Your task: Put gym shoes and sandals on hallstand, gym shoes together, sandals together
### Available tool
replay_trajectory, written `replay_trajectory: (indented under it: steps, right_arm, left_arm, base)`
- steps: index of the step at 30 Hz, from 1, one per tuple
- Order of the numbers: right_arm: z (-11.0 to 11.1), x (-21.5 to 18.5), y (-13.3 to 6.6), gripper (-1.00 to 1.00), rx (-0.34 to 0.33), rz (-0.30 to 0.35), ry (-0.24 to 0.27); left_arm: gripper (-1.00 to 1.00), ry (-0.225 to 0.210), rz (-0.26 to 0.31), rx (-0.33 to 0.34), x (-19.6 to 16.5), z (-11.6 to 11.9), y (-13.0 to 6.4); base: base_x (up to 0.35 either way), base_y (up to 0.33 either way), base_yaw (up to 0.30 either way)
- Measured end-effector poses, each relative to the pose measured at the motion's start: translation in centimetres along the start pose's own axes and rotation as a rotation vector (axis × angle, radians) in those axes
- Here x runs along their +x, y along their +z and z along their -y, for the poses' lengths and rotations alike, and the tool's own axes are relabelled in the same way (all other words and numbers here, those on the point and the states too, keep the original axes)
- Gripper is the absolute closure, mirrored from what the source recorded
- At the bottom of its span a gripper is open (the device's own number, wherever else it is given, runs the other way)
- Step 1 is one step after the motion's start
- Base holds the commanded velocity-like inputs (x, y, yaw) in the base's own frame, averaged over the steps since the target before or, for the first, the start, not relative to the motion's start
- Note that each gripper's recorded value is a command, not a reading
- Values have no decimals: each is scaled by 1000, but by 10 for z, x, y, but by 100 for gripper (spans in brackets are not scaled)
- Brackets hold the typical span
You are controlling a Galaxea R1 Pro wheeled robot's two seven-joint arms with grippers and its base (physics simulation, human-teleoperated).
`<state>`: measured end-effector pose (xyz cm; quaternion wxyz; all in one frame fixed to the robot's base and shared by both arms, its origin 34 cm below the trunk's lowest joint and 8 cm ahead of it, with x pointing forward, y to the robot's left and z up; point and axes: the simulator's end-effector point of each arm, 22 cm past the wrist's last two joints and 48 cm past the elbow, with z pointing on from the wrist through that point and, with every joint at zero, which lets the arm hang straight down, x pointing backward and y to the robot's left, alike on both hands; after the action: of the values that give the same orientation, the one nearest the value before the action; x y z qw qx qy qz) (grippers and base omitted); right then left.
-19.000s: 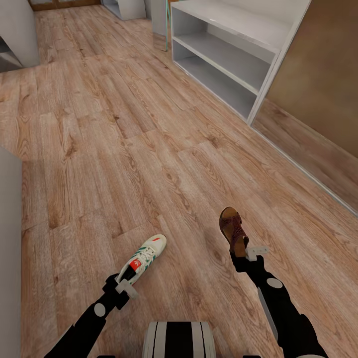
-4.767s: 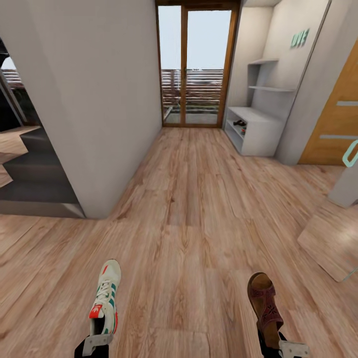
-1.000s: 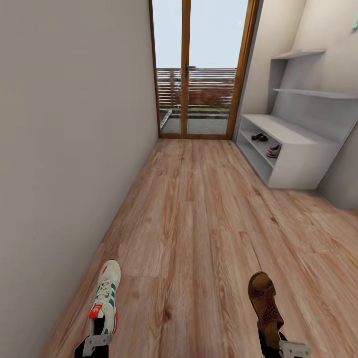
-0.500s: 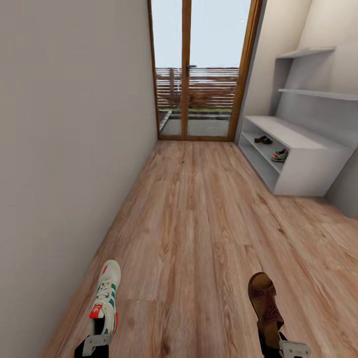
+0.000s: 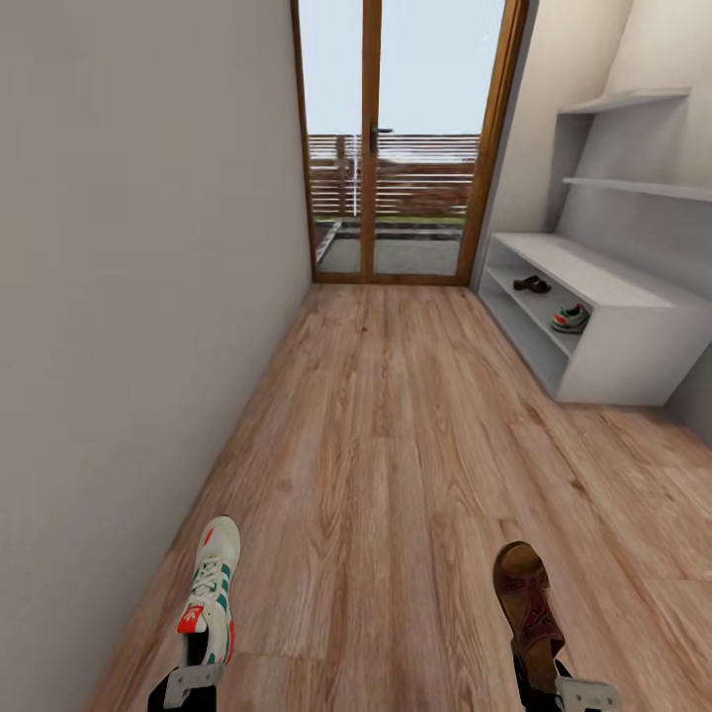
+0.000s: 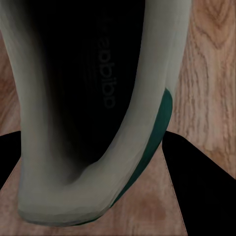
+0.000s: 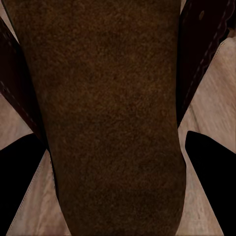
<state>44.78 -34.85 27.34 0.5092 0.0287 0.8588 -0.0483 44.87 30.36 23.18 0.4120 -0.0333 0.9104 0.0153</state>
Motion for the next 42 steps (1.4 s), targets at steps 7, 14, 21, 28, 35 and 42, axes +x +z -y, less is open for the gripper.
replay_trajectory:
  steps: [7, 14, 21, 28, 35, 42]
  right_arm:
    - [0, 0, 0, 100, 0, 0, 0]
    - [0, 0, 0, 100, 0, 0, 0]
    - [0, -1, 0, 100, 0, 1, 0]
    - [0, -1, 0, 100, 0, 2, 0]
    - [0, -1, 0, 100, 0, 3, 0]
    - [0, -1, 0, 100, 0, 2, 0]
  left_arm:
    - [100, 0, 0, 0, 0, 0, 0]
    - [100, 0, 1, 0, 0, 0, 0]
    - [100, 0, 2, 0, -1, 0, 0]
    - [100, 0, 2, 0, -1, 0, 0]
    - [100, 0, 3, 0, -1, 0, 0]
    - [100, 0, 3, 0, -1, 0, 0]
  base:
    - [340, 0, 0]
    - [340, 0, -7]
    - [340, 0, -206]
    - [340, 0, -55]
    - [340, 0, -5]
    - [340, 0, 0]
